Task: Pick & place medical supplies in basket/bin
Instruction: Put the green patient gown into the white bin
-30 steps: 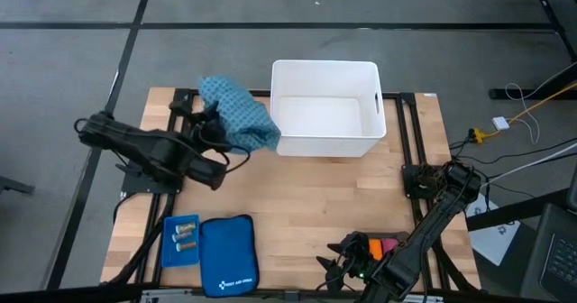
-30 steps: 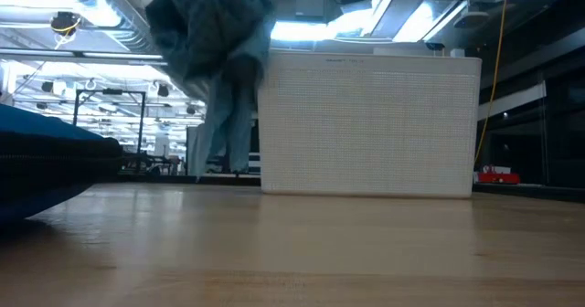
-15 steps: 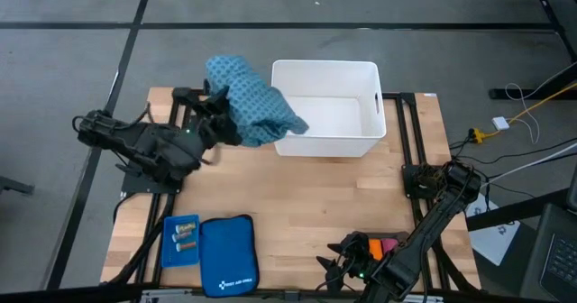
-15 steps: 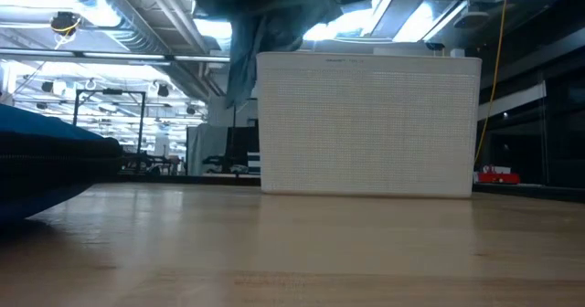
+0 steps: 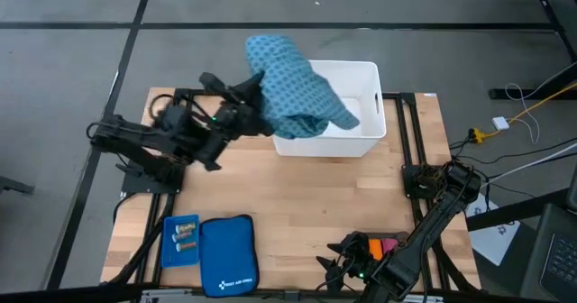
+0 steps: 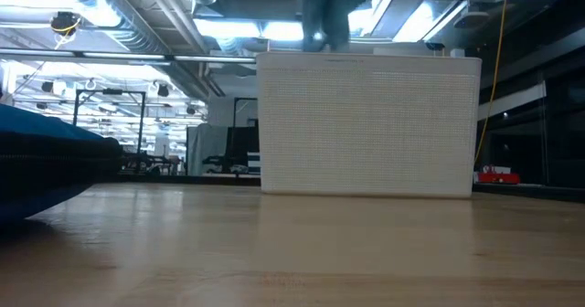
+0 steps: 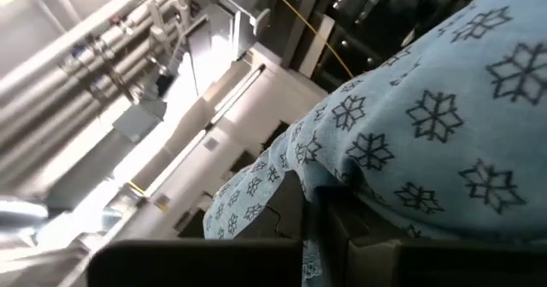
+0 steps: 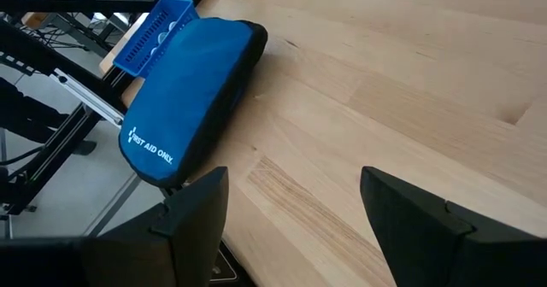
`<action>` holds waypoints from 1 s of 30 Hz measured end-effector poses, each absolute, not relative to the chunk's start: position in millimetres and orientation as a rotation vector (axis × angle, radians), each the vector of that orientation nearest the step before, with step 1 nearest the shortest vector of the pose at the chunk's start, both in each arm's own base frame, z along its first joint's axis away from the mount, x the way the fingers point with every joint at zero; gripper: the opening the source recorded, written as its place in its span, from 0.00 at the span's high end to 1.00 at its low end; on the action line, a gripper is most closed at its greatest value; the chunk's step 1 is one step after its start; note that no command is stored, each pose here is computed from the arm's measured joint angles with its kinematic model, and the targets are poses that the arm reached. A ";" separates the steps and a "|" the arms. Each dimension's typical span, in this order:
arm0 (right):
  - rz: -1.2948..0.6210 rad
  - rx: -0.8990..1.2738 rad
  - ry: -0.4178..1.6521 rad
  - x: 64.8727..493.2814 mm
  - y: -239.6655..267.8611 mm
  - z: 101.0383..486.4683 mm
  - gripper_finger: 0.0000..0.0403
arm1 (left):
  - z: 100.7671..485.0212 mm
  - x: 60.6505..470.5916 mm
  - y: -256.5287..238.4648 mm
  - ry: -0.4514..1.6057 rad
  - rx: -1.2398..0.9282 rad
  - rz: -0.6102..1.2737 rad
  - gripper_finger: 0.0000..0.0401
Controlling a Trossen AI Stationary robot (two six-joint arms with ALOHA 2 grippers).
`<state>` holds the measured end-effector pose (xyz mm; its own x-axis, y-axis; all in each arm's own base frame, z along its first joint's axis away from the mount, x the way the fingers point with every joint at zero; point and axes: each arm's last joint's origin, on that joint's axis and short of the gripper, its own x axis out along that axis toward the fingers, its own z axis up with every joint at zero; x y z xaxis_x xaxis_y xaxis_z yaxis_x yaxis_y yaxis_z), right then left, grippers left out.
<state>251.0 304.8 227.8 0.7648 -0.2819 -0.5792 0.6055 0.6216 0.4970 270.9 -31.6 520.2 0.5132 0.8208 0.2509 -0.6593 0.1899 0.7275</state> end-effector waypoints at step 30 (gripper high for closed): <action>-0.570 0.767 0.467 256.5 313.4 201.6 0.34 | 408.1 381.4 118.0 0.380 0.879 0.947 1.00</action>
